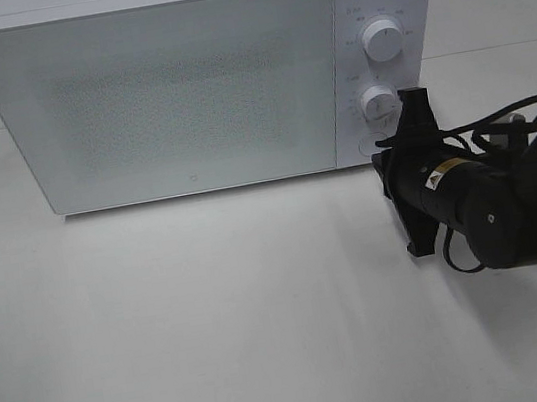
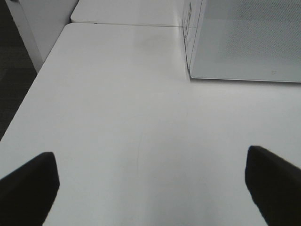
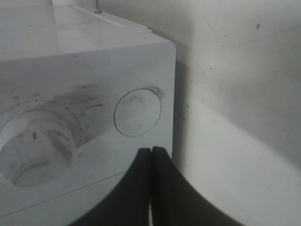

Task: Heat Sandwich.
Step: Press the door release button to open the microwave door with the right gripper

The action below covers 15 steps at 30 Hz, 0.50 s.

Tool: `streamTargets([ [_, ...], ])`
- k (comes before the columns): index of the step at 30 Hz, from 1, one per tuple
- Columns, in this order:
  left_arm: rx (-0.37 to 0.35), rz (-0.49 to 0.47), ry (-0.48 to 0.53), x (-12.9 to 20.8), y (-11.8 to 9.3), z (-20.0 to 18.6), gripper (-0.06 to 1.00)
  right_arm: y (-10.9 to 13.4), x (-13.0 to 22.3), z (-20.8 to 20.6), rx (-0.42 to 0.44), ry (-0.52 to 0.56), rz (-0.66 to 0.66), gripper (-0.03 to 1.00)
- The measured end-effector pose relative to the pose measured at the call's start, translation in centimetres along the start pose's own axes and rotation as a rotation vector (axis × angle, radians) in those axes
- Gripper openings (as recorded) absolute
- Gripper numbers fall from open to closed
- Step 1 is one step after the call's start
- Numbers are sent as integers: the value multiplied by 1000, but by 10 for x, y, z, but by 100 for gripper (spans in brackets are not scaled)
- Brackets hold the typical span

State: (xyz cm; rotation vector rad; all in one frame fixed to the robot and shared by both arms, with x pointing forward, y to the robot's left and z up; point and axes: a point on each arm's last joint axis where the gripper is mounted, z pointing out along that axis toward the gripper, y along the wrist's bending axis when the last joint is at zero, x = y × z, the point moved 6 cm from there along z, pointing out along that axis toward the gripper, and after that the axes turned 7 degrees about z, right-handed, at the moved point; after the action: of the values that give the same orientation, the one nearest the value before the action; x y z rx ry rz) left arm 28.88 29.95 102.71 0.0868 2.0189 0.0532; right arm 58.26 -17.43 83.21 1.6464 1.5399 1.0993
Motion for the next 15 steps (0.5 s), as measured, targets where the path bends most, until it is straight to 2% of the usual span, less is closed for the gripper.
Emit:
streamTargets([
  [9,0,0,0,0,0,0,99,15,-8,21,9,-27,-17,2],
  [15,0,0,0,0,0,0,99,14,-6,26,63,-24,-8,2],
])
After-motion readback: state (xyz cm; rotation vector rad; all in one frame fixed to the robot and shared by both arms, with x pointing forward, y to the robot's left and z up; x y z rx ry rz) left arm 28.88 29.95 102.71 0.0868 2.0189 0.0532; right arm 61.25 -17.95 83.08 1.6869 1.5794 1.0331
